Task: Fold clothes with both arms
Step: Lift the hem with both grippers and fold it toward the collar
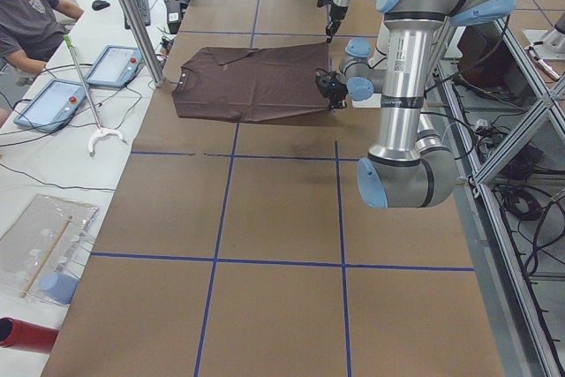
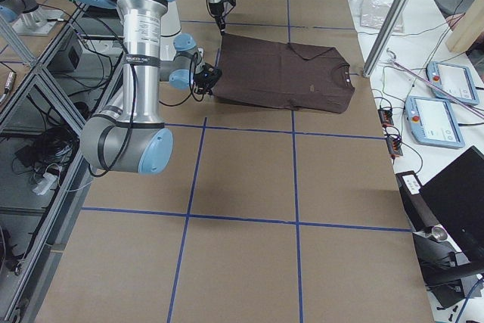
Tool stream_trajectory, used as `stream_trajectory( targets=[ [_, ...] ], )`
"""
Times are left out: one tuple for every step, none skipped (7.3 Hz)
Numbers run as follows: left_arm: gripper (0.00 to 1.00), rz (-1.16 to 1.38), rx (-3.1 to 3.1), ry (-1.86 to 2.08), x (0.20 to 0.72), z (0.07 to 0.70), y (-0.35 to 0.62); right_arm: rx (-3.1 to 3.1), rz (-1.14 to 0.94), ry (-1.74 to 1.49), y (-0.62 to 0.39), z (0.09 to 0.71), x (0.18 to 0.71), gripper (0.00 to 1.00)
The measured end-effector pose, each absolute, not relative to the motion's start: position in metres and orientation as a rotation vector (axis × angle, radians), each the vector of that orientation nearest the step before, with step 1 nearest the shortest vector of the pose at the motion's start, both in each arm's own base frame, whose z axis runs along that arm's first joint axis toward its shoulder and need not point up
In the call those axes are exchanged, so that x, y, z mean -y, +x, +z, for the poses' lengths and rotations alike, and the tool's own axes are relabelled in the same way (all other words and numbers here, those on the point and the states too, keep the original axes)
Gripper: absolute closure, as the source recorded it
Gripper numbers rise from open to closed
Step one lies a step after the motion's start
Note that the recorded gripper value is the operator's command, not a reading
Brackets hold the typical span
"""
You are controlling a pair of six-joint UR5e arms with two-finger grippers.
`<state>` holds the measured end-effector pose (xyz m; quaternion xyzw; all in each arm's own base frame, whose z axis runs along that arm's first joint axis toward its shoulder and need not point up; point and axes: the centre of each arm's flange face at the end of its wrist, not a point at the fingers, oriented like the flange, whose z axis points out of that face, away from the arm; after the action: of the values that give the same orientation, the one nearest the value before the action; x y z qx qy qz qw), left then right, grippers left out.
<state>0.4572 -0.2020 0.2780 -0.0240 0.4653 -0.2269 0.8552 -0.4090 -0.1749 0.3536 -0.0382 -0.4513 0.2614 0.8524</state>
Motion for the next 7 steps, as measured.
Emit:
stream_trajectory(
  targets=[
    [1.00,-0.474,-0.989,-0.098,0.189,0.257,0.438,0.950,0.512,-0.115,-0.392,0.348,0.159,1.00],
    [1.00,-0.479,-0.986,-0.156,0.172,0.240,0.422,0.959,0.479,-0.147,-0.375,0.337,0.146,1.00],
    [1.00,-0.509,-0.981,-0.197,0.165,0.231,0.413,0.981,0.474,-0.164,-0.360,0.323,0.146,1.00],
    [1.00,-0.532,-0.981,-0.202,0.170,0.227,0.409,1.001,0.499,-0.155,-0.348,0.315,0.157,1.00],
    [1.00,-0.532,-0.991,-0.168,0.185,0.223,0.405,1.014,0.534,-0.122,-0.341,0.313,0.178,1.00],
    [1.00,-0.522,-1.005,-0.109,0.210,0.217,0.408,1.029,0.555,-0.081,-0.339,0.311,0.206,1.00],
    [1.00,-0.525,-1.000,-0.036,0.247,0.214,0.421,1.040,0.572,-0.053,-0.341,0.309,0.244,1.00]
  ],
)
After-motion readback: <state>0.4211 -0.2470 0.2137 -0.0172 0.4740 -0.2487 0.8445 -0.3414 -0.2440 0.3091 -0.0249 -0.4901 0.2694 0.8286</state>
